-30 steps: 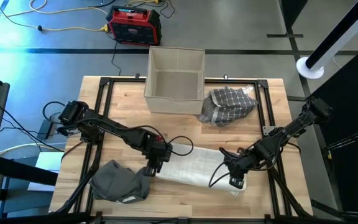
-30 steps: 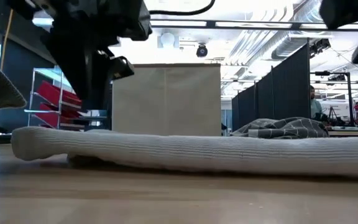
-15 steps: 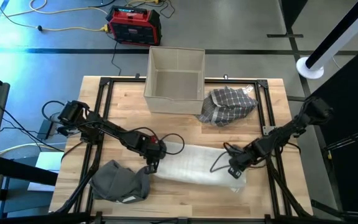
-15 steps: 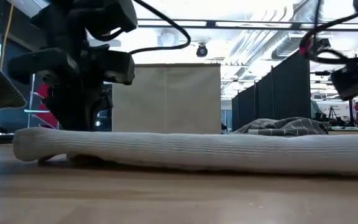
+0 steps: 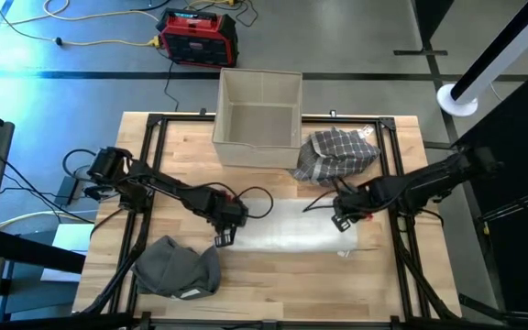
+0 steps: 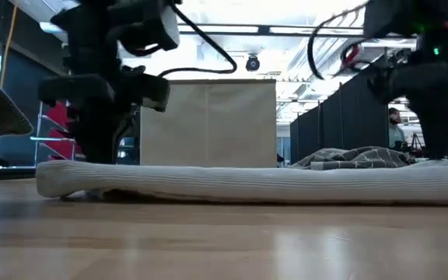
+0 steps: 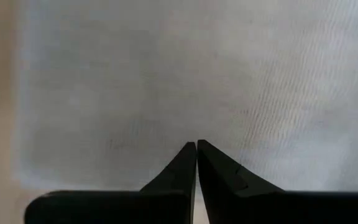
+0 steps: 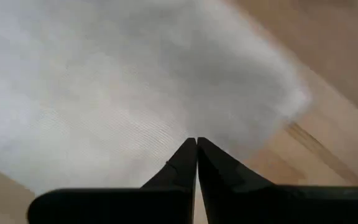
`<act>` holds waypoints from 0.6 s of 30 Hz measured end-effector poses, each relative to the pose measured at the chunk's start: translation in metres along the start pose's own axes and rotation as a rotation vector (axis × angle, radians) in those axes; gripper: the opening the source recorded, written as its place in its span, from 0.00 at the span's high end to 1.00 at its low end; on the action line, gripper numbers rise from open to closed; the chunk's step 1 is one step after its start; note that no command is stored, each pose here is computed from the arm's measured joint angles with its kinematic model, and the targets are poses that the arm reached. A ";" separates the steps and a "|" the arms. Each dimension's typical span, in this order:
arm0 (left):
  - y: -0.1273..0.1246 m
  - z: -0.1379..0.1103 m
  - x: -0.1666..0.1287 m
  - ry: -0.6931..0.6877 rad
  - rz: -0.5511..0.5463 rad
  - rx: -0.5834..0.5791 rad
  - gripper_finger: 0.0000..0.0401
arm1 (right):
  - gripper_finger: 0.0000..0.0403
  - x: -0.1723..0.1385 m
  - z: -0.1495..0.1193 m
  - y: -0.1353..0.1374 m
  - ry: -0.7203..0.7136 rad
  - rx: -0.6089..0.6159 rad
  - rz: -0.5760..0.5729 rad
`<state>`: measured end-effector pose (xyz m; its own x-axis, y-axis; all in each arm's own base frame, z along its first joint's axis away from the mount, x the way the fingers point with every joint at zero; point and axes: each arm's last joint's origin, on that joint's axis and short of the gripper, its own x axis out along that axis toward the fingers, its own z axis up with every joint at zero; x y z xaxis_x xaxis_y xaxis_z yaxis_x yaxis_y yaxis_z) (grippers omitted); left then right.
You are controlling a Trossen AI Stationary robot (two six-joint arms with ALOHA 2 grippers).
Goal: Fold towel
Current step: Fold the white towel
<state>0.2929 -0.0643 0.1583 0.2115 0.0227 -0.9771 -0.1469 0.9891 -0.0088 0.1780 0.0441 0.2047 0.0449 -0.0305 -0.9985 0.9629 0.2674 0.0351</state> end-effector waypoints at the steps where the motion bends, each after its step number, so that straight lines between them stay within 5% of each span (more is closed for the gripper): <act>1: 0.001 0.002 -0.004 0.007 0.016 0.010 0.98 | 0.86 0.003 -0.001 -0.001 0.001 0.013 -0.004; 11: 0.006 0.003 -0.018 0.050 0.085 0.066 0.98 | 0.54 0.043 -0.010 0.011 -0.039 0.040 -0.054; 15: 0.007 -0.006 -0.010 0.074 0.114 0.092 0.98 | 0.49 0.063 -0.013 0.017 0.000 0.033 -0.067; 18: 0.005 -0.016 -0.003 0.107 0.118 0.104 0.98 | 0.55 0.067 -0.013 0.015 0.007 0.019 -0.070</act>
<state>0.2763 -0.0616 0.1582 0.0935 0.1295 -0.9872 -0.0623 0.9903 0.1240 0.1924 0.0589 0.1382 -0.0243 -0.0416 -0.9988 0.9687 0.2461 -0.0338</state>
